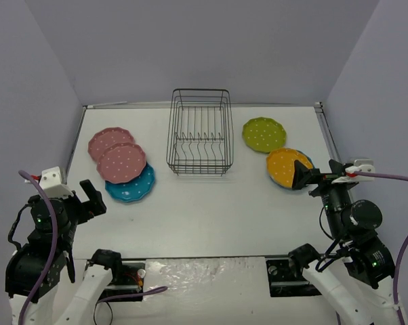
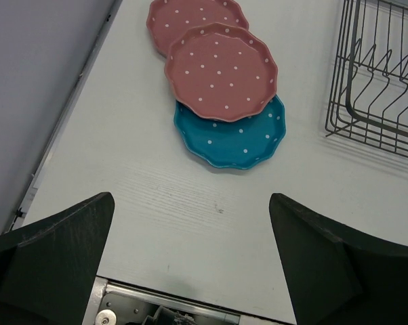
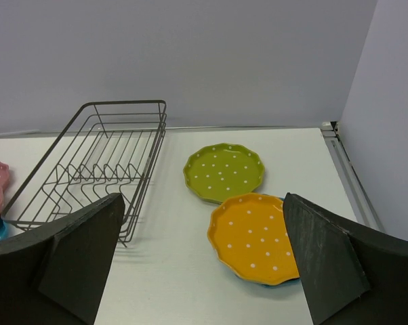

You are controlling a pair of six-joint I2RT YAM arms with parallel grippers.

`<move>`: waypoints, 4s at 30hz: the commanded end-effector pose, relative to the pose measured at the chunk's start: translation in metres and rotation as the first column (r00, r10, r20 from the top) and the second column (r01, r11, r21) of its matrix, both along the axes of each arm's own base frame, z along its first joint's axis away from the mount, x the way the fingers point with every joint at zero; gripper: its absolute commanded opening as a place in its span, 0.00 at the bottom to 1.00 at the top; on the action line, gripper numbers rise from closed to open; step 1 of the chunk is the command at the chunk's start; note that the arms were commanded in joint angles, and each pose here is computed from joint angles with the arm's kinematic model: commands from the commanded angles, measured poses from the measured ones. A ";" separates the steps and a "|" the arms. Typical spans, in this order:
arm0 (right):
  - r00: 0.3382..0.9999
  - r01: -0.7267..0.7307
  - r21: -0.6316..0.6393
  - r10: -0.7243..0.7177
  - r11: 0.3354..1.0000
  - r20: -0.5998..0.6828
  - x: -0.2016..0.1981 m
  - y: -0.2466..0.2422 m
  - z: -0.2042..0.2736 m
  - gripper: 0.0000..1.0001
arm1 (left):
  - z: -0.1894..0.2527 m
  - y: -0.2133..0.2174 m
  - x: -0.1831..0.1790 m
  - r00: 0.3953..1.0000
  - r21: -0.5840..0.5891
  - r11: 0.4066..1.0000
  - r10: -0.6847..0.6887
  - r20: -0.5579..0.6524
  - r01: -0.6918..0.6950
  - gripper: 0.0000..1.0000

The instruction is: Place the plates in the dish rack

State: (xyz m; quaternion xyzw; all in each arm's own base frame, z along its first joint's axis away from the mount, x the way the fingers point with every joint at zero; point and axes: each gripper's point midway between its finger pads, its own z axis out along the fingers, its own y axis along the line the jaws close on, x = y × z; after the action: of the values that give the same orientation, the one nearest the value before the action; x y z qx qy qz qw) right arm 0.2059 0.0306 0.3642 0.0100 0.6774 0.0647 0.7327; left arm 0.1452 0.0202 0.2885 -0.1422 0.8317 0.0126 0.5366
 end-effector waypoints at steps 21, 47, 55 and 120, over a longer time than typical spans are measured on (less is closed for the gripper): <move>0.948 -0.305 0.047 0.308 0.951 -0.075 0.022 0.072 -0.005 1.00 | -0.077 -0.029 0.140 0.987 -0.388 0.908 0.151 -0.052 -0.159 0.97; 0.909 -0.408 -0.038 0.403 0.912 -0.104 0.020 0.089 -0.018 1.00 | -0.195 0.069 0.264 0.992 -0.560 0.828 -0.058 -0.112 -0.015 0.97; 0.913 -0.400 -0.041 0.394 0.916 -0.105 0.021 0.087 -0.019 1.00 | -0.222 0.063 0.271 0.984 -0.634 0.771 -0.152 -0.091 0.061 0.85; 0.901 -0.434 -0.045 0.432 0.900 -0.043 0.011 0.090 0.008 1.00 | 0.096 -0.045 0.238 0.962 -0.369 0.902 -0.144 0.232 0.224 0.00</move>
State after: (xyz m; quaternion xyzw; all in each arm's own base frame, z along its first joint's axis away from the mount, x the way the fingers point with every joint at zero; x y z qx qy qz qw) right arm 0.2141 0.1162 0.3397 -0.1616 0.7071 0.1922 0.6610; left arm 0.3930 -0.0035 0.2942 -0.2072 0.8087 -0.2630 0.4837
